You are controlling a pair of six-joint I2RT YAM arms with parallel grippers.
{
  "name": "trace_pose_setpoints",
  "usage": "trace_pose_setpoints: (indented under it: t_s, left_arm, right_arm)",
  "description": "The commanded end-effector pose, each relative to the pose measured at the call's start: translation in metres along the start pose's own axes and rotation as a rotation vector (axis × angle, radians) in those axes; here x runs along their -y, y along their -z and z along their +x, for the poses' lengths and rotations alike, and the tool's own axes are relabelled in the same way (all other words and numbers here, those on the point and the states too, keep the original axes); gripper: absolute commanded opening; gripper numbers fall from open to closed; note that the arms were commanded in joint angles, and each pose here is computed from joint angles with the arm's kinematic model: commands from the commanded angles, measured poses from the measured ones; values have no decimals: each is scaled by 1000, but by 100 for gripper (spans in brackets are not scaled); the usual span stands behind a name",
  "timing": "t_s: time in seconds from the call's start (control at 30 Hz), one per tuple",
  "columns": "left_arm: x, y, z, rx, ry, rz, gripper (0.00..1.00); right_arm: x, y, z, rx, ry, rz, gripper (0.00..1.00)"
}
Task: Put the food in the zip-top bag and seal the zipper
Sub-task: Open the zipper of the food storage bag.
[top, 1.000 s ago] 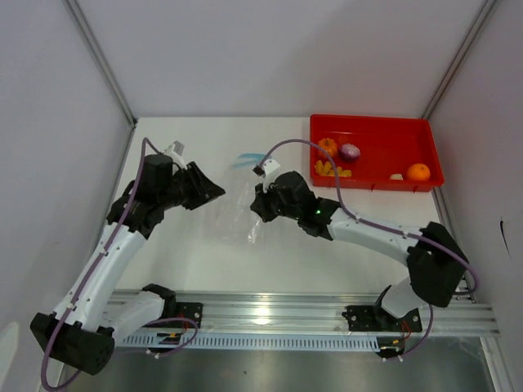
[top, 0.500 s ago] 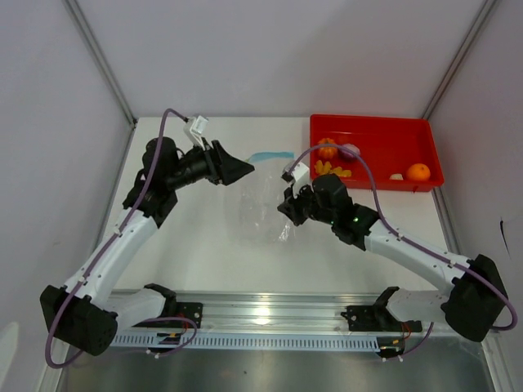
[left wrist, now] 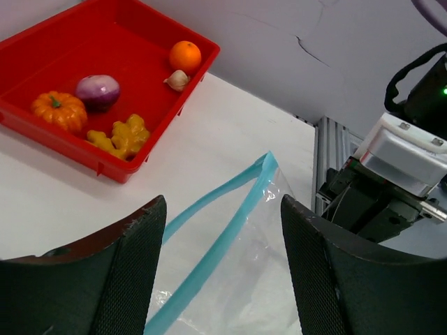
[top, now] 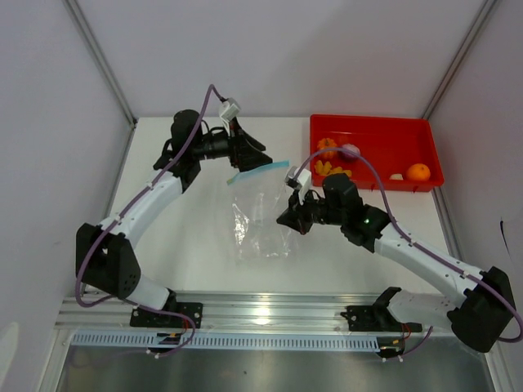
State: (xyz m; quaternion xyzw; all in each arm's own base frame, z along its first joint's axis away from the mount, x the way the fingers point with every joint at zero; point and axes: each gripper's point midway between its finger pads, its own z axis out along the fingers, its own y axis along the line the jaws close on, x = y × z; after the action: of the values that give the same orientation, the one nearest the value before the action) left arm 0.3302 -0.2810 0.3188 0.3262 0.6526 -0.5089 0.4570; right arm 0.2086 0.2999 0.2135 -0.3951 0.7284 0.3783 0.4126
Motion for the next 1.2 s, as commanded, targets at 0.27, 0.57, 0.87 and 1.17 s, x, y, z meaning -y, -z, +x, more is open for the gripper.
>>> trace_pose_setpoints:
  t_s: [0.27,0.57,0.87,1.17]
  left_arm:
    - [34,2,26,-97,-49,257,59]
    - [40,-1,48,-142,-2,251,51]
    - [24,4,12,-27,-127,41,60]
    - [31,2,9,-85,-125,96,57]
  right_arm:
    - [-4,21,-23,73,24,-21,0]
    - [-4,23,-30,95,33,-24,0]
    - [-13,31,-37,106,40,-50,0]
    - [-21,40,-41,107,43,-66,0]
